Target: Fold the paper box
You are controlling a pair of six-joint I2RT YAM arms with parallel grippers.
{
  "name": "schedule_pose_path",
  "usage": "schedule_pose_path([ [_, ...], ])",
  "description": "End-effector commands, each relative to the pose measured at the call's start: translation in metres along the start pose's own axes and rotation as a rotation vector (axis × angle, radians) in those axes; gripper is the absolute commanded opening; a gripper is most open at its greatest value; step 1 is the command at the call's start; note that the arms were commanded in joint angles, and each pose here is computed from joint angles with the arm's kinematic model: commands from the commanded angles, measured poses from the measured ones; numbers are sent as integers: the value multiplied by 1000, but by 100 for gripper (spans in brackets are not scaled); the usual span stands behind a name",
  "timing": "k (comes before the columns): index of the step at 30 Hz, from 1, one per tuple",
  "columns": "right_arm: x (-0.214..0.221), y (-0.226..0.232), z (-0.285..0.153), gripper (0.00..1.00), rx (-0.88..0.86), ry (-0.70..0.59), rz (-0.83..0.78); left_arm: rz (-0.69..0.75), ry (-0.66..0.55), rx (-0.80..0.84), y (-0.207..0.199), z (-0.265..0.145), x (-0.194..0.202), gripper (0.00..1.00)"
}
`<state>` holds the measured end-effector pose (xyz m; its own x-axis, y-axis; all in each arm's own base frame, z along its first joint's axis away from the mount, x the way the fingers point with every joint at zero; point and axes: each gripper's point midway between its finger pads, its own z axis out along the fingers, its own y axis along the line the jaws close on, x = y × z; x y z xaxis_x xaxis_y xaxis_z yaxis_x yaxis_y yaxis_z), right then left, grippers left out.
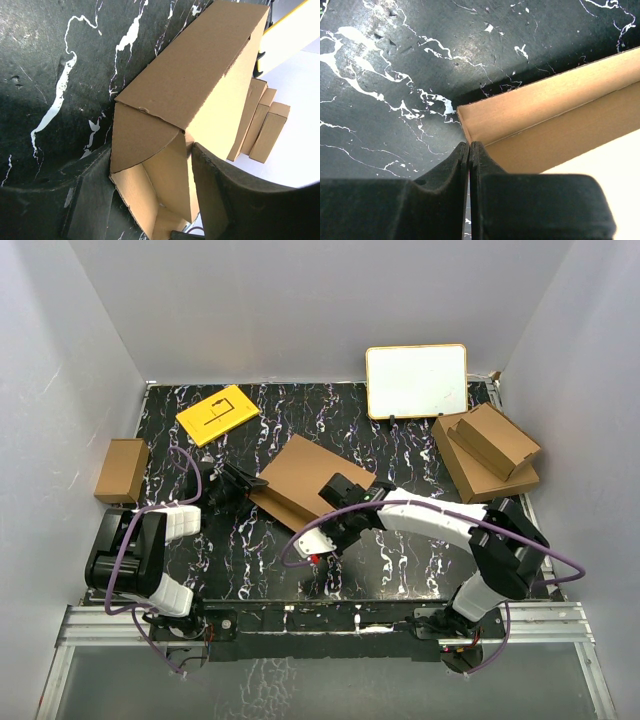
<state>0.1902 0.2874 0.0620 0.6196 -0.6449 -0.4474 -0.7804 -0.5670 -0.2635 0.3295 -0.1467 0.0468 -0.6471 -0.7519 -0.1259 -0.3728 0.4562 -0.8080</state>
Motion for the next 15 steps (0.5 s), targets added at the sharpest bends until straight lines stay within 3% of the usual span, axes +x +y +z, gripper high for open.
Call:
schedule_pose_path([
  [1,-20,-31,1,8,64,-51,-78,7,68,-82,24,-1,17,55],
  [15,-27,-35,8,8,36,-58,-82,7,72,-86,25,0,17,55],
])
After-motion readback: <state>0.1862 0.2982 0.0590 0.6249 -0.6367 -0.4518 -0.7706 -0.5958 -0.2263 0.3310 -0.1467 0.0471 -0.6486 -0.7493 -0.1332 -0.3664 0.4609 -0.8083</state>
